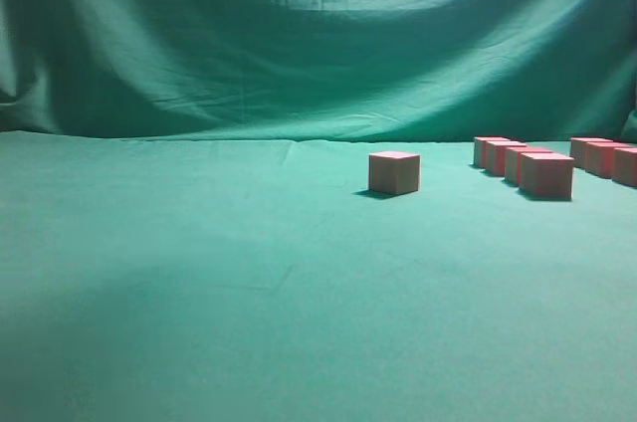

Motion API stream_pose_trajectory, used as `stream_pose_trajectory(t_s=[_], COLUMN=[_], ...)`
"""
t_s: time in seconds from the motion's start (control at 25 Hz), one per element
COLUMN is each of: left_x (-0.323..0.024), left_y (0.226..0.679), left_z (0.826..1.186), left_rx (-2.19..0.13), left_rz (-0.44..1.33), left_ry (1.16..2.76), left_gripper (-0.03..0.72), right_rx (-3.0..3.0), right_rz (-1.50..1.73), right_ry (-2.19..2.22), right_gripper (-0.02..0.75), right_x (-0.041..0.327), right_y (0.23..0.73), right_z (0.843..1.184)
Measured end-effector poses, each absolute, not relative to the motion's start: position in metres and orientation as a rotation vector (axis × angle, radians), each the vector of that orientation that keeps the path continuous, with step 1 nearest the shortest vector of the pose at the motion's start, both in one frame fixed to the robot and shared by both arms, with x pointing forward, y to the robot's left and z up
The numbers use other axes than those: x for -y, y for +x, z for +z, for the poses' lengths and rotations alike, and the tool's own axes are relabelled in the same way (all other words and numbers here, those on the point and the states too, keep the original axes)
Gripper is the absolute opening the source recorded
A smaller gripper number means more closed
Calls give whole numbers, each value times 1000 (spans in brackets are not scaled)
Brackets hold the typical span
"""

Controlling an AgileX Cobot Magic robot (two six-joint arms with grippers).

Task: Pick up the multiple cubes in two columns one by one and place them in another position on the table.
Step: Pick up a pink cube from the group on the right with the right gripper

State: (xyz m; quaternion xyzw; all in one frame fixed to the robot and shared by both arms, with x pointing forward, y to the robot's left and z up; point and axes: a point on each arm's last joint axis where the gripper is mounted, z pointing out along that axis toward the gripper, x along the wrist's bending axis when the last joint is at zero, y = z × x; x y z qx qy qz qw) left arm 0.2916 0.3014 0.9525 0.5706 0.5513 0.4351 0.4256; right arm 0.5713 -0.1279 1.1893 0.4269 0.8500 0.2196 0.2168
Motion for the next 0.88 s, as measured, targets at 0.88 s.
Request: stream_pose_trajectory(t_s=[0.88], left_x=[-301], left_y=[292], left_z=[953], left_rx=[-1378], left_rz=[1088], left_ry=[1427], left_gripper=[0], right_rx=[-2017], right_rz=[281], right_ry=[2168], right_gripper=[559], right_x=[292], right_y=[536], right_z=[1021])
